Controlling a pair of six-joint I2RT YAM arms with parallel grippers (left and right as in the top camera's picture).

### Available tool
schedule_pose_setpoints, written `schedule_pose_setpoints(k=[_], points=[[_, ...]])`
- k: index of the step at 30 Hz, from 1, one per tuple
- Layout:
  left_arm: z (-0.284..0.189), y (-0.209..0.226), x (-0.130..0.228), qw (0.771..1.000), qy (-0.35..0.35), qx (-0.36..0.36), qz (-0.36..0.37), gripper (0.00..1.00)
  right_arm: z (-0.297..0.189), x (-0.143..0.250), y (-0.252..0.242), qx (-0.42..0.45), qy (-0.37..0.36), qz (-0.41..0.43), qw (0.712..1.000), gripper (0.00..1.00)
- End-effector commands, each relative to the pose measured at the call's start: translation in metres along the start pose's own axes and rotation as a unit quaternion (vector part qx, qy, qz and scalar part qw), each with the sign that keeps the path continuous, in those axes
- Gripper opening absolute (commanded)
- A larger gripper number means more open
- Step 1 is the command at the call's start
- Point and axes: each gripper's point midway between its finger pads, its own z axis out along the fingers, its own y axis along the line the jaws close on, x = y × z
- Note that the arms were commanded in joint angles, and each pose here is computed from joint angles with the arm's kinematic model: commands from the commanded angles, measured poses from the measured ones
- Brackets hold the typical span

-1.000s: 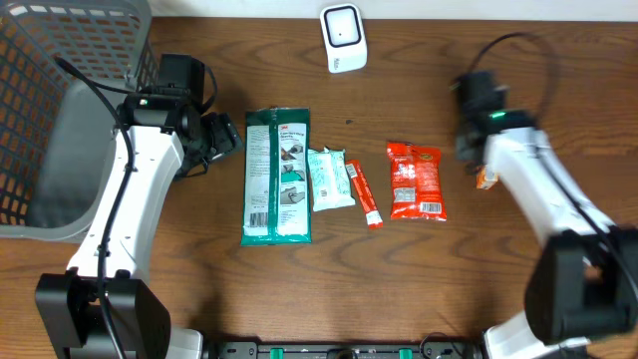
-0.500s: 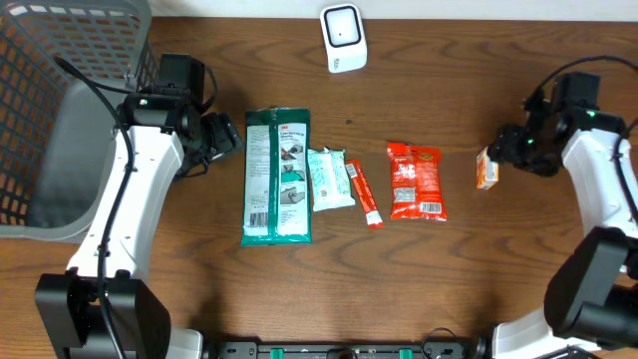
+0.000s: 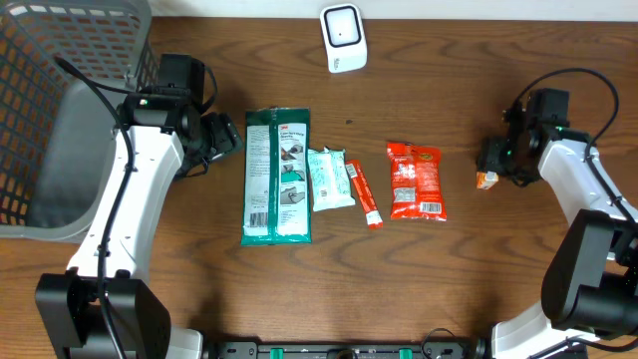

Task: Scan the item barcode
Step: 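Carry the tissue pack up toward the white barcode scanner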

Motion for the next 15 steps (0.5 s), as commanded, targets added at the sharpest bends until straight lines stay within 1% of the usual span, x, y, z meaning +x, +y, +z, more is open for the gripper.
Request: schedule_pose_setpoints(k=[1,3,5,7,14,15], points=[[-0.0031,0.0023,-0.0015,1.000,-0.005,-0.004,0.004,0.88,0.0117,0.0110,-0.0009,0.003,0.009,-0.007,1.000,0.55],[-0.0031,0.0023,-0.0015,1.000,-0.005,-0.004,0.004,0.88,0.0131,0.0113,0.0019,-0.006,0.007,-0.007,1.000,0.50],[-0.0031,0.0023,-0.0015,1.000,-0.005,-0.004,0.004,0.88,0.0135,0.0111,0.0023,-0.008,0.006,-0.007,1.000,0.35],[-0.0031,0.0023,-0.0015,1.000,-0.005,-0.004,0.004,0.88,0.0135,0.0113,0.0023,-0.007,0.006,-0.007,1.000,0.28],[-0.0031,0.0023,-0.0015,1.000,-0.005,-0.004,0.004,0.88,0.0135,0.0133,0.0021,-0.007,0.010,-0.006,1.000,0.18],[-0.0031,0.0023,-0.0015,1.000,-0.005,-0.004,0.004,0.88,0.0134,0.0143,0.0019,-0.006,0.012,-0.006,1.000,0.20]])
